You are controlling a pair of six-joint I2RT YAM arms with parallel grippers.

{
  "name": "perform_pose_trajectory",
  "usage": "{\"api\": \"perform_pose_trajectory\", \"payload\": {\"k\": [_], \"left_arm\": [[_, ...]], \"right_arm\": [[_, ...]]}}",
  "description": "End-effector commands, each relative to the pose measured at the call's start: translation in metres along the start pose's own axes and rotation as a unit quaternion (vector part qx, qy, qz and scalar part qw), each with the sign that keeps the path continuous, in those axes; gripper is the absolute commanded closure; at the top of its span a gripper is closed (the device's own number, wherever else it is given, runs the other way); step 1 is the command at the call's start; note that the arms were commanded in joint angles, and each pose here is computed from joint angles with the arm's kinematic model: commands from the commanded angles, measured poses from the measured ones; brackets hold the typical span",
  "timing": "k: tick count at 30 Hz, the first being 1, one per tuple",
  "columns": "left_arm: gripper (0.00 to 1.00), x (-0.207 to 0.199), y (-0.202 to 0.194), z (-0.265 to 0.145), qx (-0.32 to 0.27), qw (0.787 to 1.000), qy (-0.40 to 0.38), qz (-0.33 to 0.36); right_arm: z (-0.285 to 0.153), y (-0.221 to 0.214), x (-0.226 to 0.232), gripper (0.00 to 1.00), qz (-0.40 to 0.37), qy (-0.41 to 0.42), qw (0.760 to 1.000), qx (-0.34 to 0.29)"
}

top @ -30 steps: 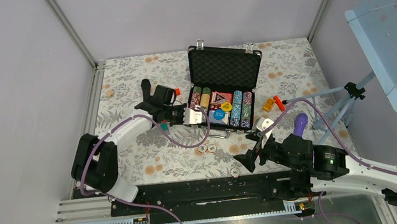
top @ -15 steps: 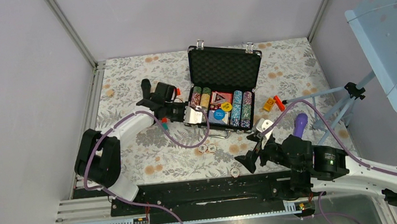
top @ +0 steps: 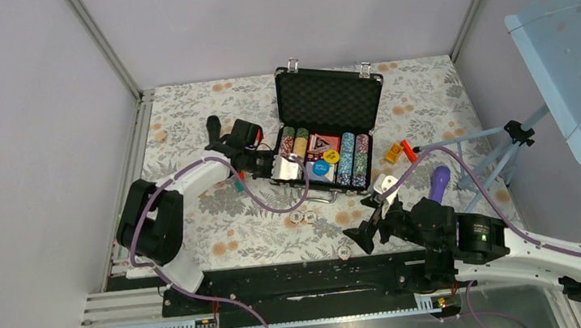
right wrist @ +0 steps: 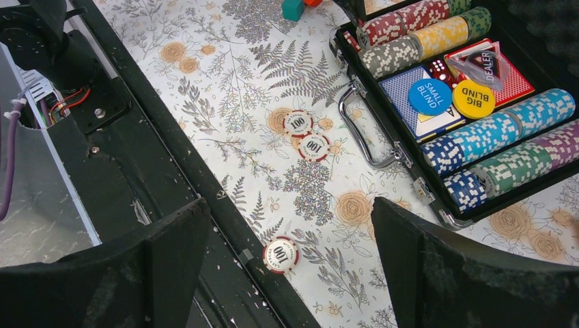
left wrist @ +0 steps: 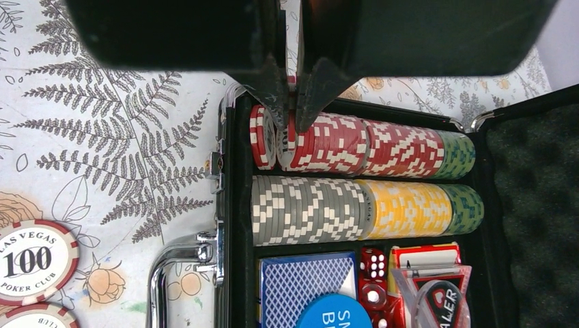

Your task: Pack up texas hold em set

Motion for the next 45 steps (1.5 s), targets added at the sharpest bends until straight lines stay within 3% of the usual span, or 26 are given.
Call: {"api": "perform_pose_trajectory", "payload": {"k": [1,12,16,23,39,42,45], "left_arm": [[1.00,0.014,0.006,0.000,-0.026,0.999,0.010,0.021],[1.00,0.012,0.001,0.011,-0.030,0.999,-0.004,0.013],[0.88,0.012,0.001,0.012,-0.028,0.999,-0.005,0.014],[0.78,0.014,0.008,0.005,-0.036,0.999,0.004,0.017],[0.74,0.019,0.028,-0.020,-0.051,0.998,0.029,0.015],[0.72,0.022,0.035,-0.030,-0.048,0.998,0.046,-0.021],[0.70,0.036,0.049,-0.047,-0.054,0.983,0.104,-0.142]], "right_arm": [[-0.001,-0.002,-0.003,0.06,-0.005,-0.011,1.000,-0.001],[-0.002,-0.007,-0.005,0.06,-0.007,-0.014,1.000,0.007],[-0.002,-0.008,-0.006,0.06,-0.006,-0.014,1.000,0.007],[-0.001,-0.008,-0.005,0.06,-0.006,-0.012,1.000,0.011],[0.000,-0.009,-0.003,0.06,-0.003,-0.008,1.000,0.013],[0.001,-0.011,-0.006,0.05,0.013,-0.035,0.999,0.021],[0.003,-0.016,-0.013,0.06,0.055,-0.120,0.990,0.049]]}}
Point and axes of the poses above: each gripper's point midway between its finger pads, its own z axis out along the fingers, its own x axis along the line the jaws close on, y = z × x, the point moved 9 cm from there along -z, back along the fingers, and after that the axes turned 6 degrees about z, right-handed, at the moved point
